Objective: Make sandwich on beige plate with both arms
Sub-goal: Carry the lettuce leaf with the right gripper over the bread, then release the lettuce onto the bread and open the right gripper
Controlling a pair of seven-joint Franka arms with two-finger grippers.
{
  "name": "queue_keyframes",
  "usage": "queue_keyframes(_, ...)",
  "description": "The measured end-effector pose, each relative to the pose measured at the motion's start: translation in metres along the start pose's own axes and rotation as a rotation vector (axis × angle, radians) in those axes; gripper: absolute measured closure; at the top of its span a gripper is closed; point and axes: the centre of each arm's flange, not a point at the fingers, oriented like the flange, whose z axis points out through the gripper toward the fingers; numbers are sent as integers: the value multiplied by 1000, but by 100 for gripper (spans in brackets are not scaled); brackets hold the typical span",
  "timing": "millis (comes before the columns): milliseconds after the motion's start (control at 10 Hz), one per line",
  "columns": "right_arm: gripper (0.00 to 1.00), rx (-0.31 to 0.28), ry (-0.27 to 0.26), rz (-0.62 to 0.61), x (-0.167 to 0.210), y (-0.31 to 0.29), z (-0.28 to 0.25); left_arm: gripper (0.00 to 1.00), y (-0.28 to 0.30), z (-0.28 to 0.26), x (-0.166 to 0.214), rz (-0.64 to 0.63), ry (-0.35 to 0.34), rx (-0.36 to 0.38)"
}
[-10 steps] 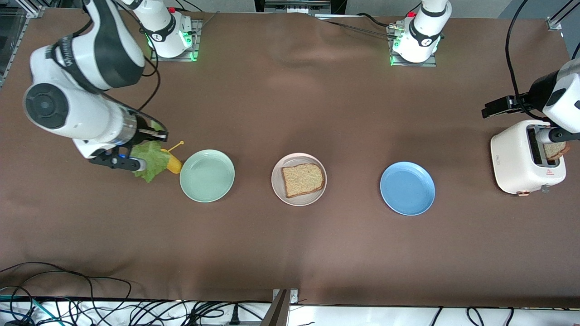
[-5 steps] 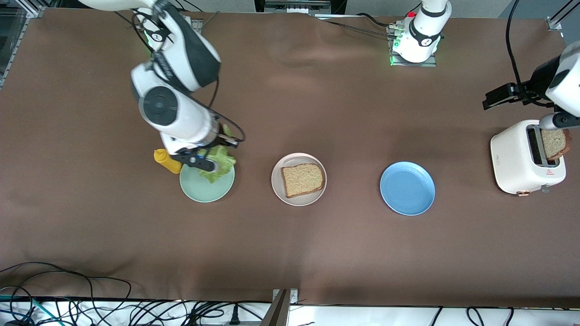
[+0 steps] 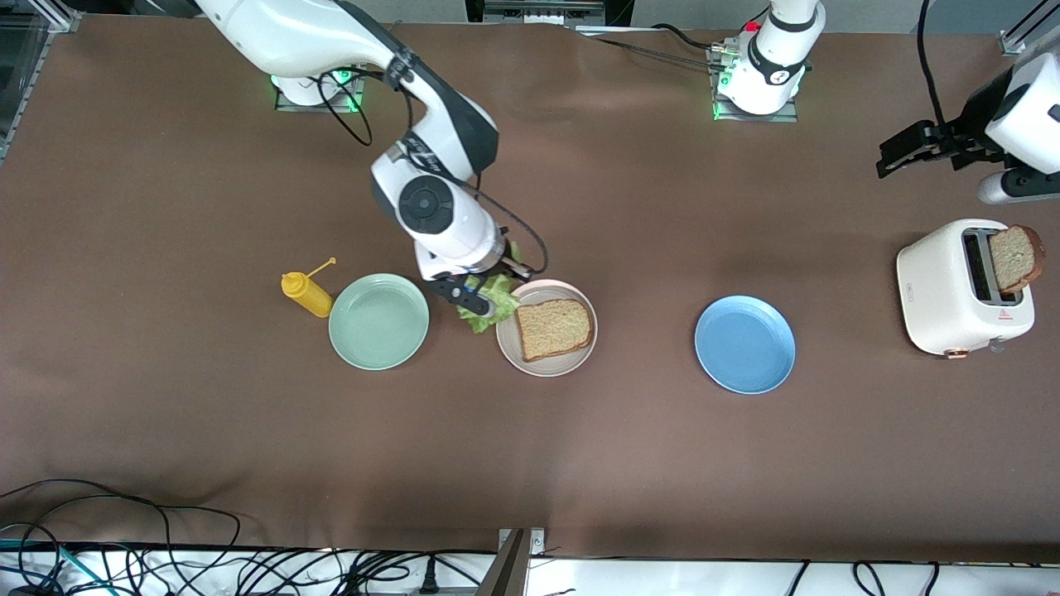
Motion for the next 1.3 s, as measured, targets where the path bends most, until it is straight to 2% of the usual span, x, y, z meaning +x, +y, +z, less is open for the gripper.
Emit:
queue_keyframes(200,95,113,22,19,9,-15,18,0,5,16,-3,0,11,11)
queue_keyframes(300,95,146,30,25,14,-16,30,0,5,18,-6,0,14,15)
queue_keyframes(700,89,200,42,17,7,-20,64,0,12,0,-23,7,64,23)
queue_keyframes(900,63,197,44,6,2,-21,69,0,14,-4,-26,8,75,17)
queue_keyframes(1000,48,166,51,-17,1,-21,69,0,13,-4,-26,7,76,17)
queue_keyframes(1300,9,-59,52,-68,5,-22,42,0,12,-4,-25,5,78,16)
